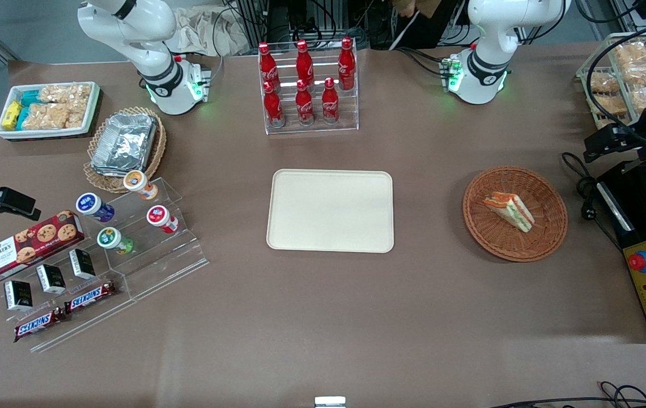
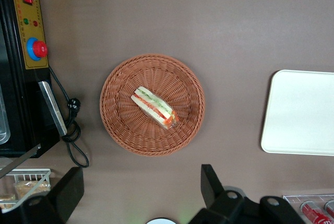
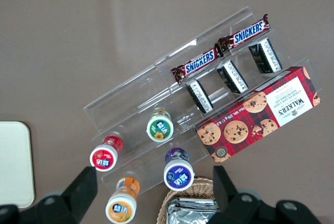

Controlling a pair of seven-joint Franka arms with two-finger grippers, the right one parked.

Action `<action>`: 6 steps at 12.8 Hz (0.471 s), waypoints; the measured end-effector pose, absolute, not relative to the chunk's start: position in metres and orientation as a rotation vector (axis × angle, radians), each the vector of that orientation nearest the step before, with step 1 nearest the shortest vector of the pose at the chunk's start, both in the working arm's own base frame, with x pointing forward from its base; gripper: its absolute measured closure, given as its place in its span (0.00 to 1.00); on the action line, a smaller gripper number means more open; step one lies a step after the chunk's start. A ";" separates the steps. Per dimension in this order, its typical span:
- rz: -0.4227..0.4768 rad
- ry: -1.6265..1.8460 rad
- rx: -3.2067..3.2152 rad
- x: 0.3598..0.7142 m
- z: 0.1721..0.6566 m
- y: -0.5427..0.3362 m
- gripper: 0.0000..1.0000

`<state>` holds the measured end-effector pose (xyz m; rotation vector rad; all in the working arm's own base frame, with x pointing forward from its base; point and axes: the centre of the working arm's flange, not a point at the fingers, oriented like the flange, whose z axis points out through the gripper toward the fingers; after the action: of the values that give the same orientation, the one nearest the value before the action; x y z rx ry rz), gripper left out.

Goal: Place sandwich from basket to tray

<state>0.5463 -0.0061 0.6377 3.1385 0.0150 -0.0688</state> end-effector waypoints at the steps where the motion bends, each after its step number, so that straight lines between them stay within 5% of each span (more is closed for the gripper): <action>1: -0.066 0.015 3.139 0.546 0.639 -0.006 0.00; 6: -0.123 0.377 3.133 0.550 0.624 -0.005 0.00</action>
<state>0.5496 -0.0046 0.6237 3.1326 0.3771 -0.1235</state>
